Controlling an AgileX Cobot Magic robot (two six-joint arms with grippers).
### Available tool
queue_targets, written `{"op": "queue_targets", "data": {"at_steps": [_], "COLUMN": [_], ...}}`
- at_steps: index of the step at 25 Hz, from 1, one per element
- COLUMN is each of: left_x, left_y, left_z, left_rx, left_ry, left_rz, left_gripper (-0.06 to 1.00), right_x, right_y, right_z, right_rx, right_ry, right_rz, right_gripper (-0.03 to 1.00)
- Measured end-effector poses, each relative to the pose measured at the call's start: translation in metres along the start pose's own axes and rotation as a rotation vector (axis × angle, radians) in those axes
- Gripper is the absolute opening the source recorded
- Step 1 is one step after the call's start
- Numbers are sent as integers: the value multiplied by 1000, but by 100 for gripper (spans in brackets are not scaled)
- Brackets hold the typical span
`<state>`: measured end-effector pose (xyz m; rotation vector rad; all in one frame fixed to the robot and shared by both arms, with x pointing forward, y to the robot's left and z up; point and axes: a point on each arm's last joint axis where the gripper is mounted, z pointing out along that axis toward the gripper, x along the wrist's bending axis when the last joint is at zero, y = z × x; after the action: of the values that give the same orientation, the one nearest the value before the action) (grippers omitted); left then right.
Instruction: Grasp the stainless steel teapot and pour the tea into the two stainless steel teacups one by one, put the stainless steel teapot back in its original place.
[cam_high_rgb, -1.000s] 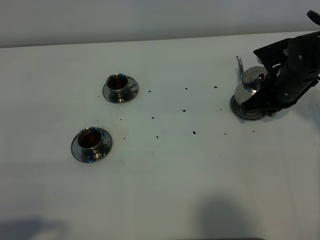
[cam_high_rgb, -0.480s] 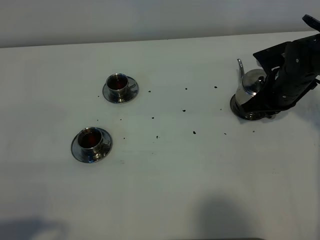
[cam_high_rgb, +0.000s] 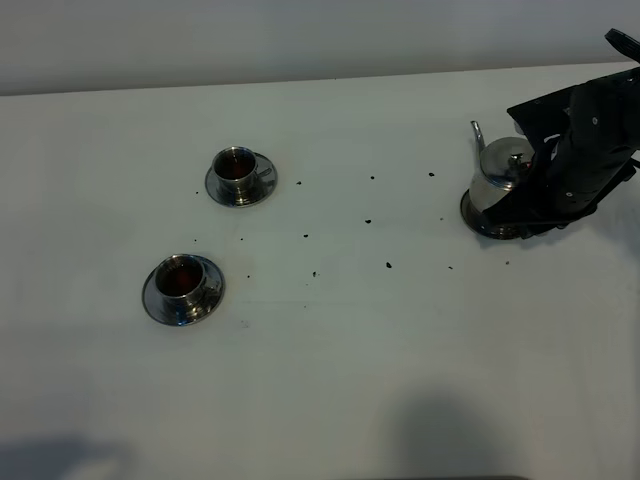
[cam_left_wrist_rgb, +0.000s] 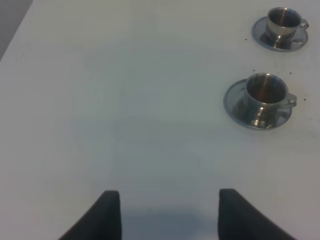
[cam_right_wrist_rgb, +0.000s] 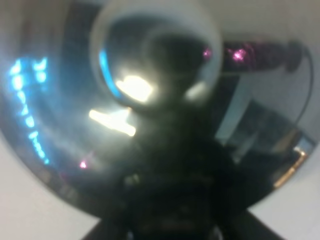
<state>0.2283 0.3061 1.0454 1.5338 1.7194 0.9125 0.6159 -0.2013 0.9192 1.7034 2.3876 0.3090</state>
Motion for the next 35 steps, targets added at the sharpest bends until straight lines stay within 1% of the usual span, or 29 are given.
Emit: {"op": "queue_targets", "data": {"at_steps": [3,6,9,13,16,22,27,29,31,35], "left_x": [0,0,0,0,0,0,0,0,0,0], "left_y": [0,0,0,0,0,0,0,0,0,0], "left_z": [0,0,0,0,0,0,0,0,0,0], "left_rx": [0,0,0,0,0,0,0,0,0,0], "left_ry": [0,1,1,1,1,1,1,1,1,1], "left_rz": [0,0,-2,-1,-1,-1,-1,-1,-1,-1], "left_gripper": [47,47,47,47,47,47,47,47,47,47], "right_x": [0,0,0,4,13,30,33,34,34,35], "right_y": [1,3,-3,-17,-40,-121,-187,-211,-226,-239], "right_z": [-3,-12,-33,-71,-97,-138,-152,-156,-162,-183], "right_rx": [19,60,118,134,102,34,-18,-55,-106,-250], "right_ry": [1,3,6,10,31,77,107,114,117,140], "right_rz": [4,15,22,16,13,24,42,47,51,57], "right_gripper": [45,52,53,53,52,51,51,51,51,51]}}
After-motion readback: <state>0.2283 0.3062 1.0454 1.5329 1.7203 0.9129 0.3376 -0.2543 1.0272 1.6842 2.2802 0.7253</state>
